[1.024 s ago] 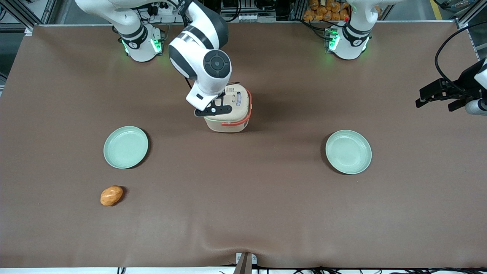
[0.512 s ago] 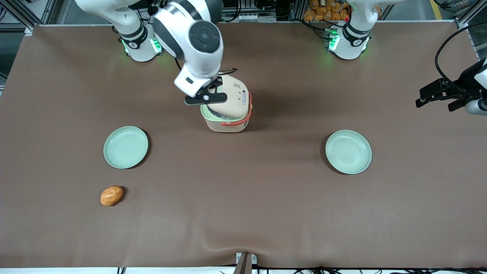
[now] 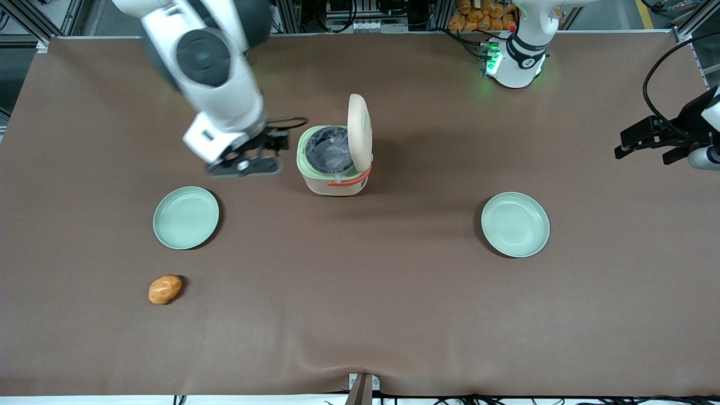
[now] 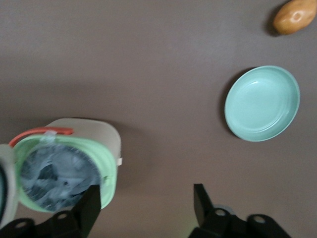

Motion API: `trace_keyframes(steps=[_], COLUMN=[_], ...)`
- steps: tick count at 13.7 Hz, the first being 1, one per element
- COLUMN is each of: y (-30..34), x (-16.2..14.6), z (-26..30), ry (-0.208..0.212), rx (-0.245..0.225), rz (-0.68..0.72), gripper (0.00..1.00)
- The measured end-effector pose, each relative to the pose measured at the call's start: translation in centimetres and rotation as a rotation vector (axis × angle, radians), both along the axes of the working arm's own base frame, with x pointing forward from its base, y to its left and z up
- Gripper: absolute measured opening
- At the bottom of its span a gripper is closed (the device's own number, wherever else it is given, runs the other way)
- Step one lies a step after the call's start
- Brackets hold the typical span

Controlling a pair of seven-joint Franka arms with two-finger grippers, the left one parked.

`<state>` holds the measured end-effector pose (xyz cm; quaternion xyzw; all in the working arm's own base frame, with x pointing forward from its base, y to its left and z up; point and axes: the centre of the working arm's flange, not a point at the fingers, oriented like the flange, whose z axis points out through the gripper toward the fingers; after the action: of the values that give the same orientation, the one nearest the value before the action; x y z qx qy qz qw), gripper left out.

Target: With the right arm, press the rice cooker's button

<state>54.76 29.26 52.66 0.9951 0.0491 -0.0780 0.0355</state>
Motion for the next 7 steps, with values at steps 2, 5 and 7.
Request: trace_keyframes(steps=[2,5,7], y=[-5.0,-10.8,-14.4], x=[2.6,4.9,5.4], z=[0.5,2.4,3.9], ry=[-0.010,-0.059,-0.084], rx=[0.027,0.040,0.031], rz=[0.024,0.042,0.049], gripper=[1.00,1.00,1.00])
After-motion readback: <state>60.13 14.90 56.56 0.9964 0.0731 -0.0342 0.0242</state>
